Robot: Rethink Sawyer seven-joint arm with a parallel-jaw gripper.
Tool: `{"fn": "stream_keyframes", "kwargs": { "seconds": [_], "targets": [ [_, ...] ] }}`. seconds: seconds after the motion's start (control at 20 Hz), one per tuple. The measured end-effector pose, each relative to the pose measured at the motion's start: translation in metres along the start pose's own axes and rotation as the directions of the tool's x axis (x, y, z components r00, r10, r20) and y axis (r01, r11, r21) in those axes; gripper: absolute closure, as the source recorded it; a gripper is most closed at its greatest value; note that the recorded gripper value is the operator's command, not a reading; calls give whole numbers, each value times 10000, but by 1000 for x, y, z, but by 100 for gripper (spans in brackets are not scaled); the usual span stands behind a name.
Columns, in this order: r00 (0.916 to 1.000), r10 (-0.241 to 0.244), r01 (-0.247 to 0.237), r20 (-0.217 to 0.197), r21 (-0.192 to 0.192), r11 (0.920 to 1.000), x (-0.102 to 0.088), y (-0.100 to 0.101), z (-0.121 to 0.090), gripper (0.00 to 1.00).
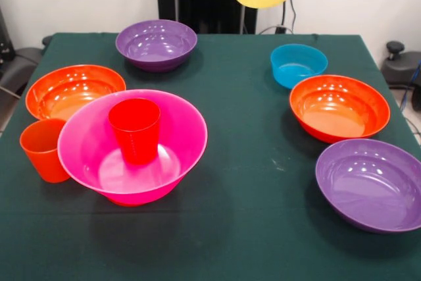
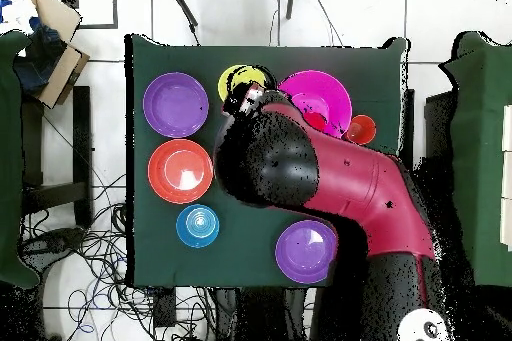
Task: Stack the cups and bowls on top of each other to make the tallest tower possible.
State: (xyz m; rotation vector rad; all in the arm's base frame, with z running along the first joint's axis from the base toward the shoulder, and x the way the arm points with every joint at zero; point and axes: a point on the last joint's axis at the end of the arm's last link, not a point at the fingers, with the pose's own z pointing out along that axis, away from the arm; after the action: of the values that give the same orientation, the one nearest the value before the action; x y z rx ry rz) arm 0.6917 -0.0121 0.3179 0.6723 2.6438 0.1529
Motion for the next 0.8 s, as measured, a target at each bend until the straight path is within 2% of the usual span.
{"fn": "stream_keyframes", "kwargs": {
  "seconds": [0.3, 0.35, 0.5, 0.8],
  "targets": [
    [9948, -229, 269, -991, 393, 9989, 6, -10, 12, 100],
    [9918, -314, 381, -1238, 521, 9979, 10, -15, 25, 100],
    [9866, -436, 553, -1571, 708, 9960, 17, -24, 56, 100],
    [9787, -611, 819, -1960, 994, 9917, 35, -41, 112, 100]
  ]
}}
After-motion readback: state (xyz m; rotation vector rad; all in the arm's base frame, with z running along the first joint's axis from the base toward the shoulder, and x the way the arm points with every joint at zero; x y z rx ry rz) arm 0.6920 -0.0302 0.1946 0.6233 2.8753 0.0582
